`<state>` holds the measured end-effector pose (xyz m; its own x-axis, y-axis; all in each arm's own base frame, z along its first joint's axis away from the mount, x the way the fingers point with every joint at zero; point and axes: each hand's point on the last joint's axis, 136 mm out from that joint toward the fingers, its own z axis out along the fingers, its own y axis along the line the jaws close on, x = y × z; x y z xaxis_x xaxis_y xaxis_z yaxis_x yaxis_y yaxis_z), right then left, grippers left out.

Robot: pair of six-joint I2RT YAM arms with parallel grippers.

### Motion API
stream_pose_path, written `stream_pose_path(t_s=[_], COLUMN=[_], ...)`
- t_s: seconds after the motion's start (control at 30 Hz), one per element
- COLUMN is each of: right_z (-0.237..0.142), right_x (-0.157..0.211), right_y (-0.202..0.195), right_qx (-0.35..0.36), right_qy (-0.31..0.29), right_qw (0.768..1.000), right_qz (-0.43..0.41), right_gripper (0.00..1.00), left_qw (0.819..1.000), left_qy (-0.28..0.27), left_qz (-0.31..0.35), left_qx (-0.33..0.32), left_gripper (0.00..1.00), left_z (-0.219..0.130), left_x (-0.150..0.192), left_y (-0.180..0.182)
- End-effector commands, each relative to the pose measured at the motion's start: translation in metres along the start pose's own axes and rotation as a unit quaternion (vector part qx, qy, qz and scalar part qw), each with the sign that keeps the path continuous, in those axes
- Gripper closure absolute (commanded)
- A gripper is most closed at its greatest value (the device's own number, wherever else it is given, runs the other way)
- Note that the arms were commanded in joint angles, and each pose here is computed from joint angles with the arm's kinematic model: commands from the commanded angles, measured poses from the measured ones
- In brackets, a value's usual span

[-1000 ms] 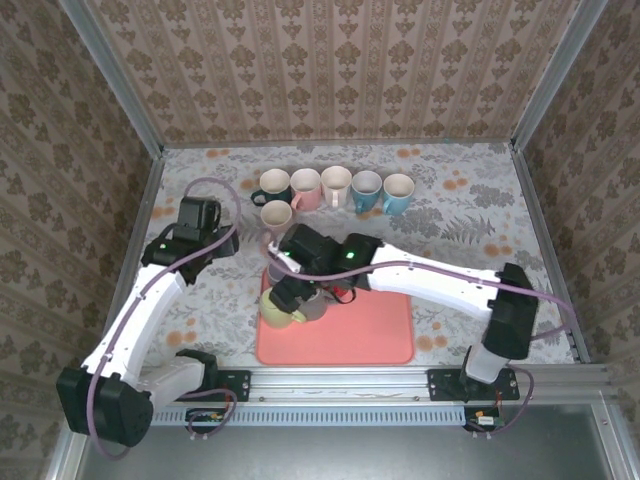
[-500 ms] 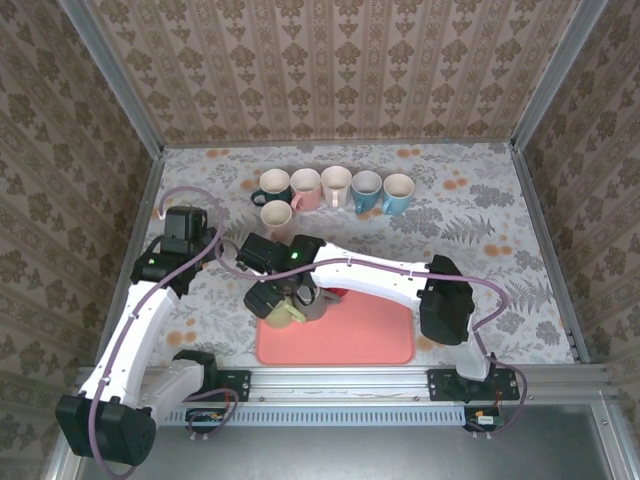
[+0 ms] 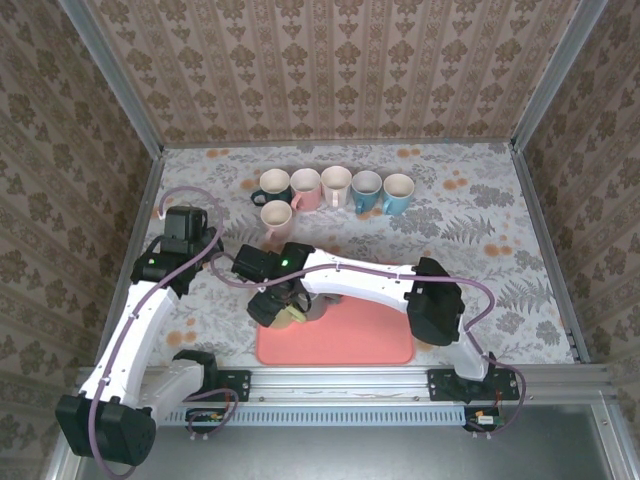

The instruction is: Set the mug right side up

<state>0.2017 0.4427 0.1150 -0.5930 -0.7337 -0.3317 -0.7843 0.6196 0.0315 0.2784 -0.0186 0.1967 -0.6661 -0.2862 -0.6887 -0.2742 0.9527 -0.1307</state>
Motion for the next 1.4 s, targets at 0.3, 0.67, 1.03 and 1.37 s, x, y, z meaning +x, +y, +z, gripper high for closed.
stream_pose_path(t_s=[0.3, 0.67, 1.03, 1.37], right_z=[0.011, 0.039, 0.067, 0.055], right_x=[0.019, 0.032, 0.047, 0.033], right_y=[0.024, 0.033, 0.024, 0.024], right_qx=[-0.001, -0.016, 0.009, 0.013], right_qy=[0.059, 0.114, 0.152, 0.126], right_qw=[0.995, 0.989, 0.983, 0.987], right_qz=[-0.075, -0.095, -0.104, -0.099], right_gripper=[0.36, 0.30, 0.15, 0.45], left_qw=[1.000, 1.000, 1.000, 1.000], left_qy=[-0.015, -0.013, -0.016, -0.018], left_qz=[0.003, 0.009, 0.011, 0.013], left_qx=[0.006, 0.015, 0.016, 0.015], left_gripper=[0.45, 0.45, 0.45, 0.45], left_z=[-0.006, -0.006, -0.007, -0.008], left_x=[-0.004, -0.003, -0.004, -0.003], left_y=[-0.002, -0.006, -0.007, -0.006])
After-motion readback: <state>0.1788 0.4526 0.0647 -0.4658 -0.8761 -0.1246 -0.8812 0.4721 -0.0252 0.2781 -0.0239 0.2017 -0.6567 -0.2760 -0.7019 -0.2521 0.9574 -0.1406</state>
